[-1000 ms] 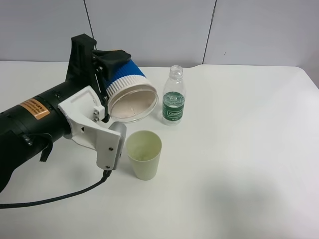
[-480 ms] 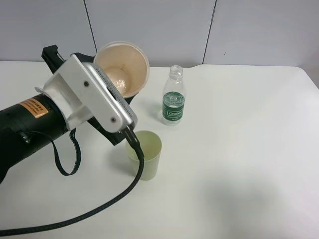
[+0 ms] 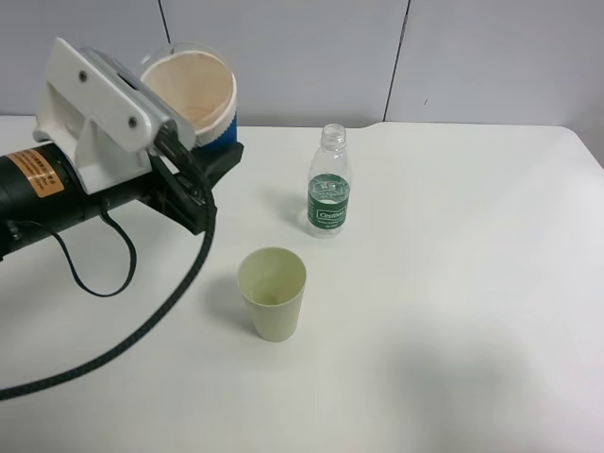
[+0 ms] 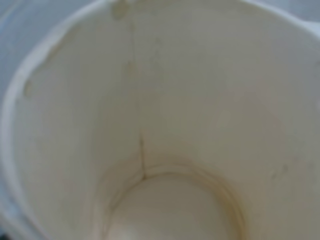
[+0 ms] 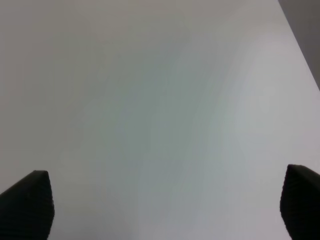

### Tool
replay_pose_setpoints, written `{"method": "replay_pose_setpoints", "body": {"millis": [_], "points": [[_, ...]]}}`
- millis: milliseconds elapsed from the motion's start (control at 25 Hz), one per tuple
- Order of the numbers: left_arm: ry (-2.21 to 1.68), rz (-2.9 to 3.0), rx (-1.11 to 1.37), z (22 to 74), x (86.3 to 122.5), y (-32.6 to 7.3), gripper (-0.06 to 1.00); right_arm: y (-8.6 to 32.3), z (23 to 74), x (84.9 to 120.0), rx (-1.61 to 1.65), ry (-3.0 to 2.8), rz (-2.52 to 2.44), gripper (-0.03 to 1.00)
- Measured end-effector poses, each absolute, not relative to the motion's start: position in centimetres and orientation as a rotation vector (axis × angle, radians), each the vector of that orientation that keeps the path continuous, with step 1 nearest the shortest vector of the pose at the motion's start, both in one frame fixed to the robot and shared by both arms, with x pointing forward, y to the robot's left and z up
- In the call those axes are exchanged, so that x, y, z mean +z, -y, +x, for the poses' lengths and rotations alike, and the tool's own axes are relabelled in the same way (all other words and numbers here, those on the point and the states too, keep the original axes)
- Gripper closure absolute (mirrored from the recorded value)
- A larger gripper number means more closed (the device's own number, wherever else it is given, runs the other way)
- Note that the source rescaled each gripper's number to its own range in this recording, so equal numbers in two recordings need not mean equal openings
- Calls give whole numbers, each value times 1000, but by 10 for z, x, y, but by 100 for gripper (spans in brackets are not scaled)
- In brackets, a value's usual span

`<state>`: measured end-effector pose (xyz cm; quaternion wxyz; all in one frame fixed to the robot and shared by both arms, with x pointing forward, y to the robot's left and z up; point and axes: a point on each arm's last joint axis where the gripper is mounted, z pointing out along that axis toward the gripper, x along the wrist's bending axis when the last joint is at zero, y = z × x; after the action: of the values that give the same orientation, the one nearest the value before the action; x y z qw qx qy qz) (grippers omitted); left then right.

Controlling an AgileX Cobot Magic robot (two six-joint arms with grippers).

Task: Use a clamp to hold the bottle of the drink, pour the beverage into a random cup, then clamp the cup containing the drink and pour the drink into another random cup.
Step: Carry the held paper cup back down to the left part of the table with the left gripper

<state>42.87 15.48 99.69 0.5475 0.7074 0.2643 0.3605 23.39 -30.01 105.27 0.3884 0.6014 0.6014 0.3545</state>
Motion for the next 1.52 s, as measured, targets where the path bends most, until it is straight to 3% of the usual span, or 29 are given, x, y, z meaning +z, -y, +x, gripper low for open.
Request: {"method": "replay_pose_setpoints", "body": {"millis": [560, 1040, 1520], "points": [[-778, 1526, 770, 481, 975, -243, 92, 300, 234, 1053, 902, -1530, 1530, 20], [-829, 1653, 638, 493, 914, -259, 92, 300, 234, 1053, 902, -1530, 1530, 20], [-731, 1753, 662, 494, 880, -258, 92, 300, 234, 1053, 902, -1530, 1530, 20]]}}
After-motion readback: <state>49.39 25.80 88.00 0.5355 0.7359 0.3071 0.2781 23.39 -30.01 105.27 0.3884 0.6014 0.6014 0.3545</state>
